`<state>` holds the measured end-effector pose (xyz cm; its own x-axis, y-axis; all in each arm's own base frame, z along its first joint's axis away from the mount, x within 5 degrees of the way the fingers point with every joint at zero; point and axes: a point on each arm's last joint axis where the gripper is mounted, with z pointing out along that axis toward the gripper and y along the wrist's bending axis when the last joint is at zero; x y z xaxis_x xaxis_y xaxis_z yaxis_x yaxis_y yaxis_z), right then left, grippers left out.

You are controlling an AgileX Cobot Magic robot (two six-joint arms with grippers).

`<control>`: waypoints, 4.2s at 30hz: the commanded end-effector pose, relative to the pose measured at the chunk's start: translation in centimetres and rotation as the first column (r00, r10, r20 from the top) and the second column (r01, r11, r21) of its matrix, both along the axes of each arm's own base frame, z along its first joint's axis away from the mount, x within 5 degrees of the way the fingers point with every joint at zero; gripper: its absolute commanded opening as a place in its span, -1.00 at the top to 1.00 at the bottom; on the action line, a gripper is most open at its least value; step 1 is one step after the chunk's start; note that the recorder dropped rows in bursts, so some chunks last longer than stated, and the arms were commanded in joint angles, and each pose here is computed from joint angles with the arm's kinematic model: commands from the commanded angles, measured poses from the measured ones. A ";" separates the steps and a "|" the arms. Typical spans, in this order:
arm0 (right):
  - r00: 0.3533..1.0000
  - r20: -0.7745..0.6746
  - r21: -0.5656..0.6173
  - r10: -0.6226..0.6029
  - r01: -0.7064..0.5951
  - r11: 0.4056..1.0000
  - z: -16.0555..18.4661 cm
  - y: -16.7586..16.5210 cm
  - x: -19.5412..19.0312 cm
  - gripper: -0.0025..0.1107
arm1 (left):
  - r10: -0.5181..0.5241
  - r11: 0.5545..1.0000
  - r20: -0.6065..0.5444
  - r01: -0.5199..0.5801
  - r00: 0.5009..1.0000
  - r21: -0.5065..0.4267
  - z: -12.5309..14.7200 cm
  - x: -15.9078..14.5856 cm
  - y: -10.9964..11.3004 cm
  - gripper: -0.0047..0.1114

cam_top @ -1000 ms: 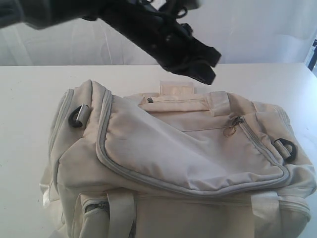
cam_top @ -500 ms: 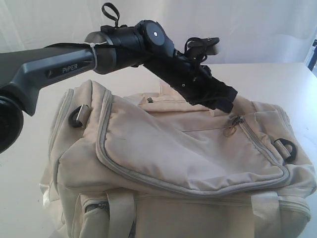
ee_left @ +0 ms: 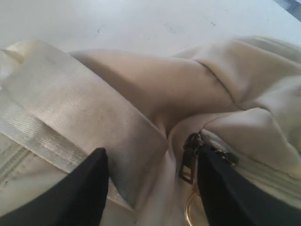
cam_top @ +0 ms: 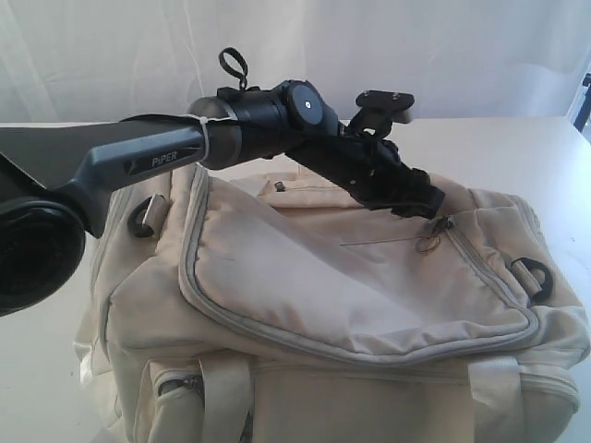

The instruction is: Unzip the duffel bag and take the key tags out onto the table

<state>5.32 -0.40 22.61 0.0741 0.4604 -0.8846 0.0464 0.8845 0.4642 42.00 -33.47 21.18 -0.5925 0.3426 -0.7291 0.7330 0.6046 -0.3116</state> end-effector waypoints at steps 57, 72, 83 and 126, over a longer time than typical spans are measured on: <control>0.960 -0.281 -0.016 0.003 -0.008 1.000 5.1 -0.1 2.2 0.96 | -0.086 0.984 0.031 0.090 0.996 -0.153 7.8 -1.0 0.1 0.92; 0.537 -0.723 0.165 0.436 -0.478 0.863 8.5 3.0 16.7 0.96 | -0.126 0.986 0.042 0.130 0.991 -0.102 8.5 -1.1 0.9 0.92; 0.563 -0.715 0.214 0.413 -0.386 0.897 5.0 2.5 21.6 0.72 | -0.107 0.988 0.056 0.113 0.993 -0.107 9.3 -0.7 1.9 0.92; 0.538 -0.740 0.277 0.404 -0.302 0.912 -1.2 2.2 26.0 0.92 | -0.118 0.986 0.067 0.124 0.991 -0.107 9.7 -0.6 2.3 0.92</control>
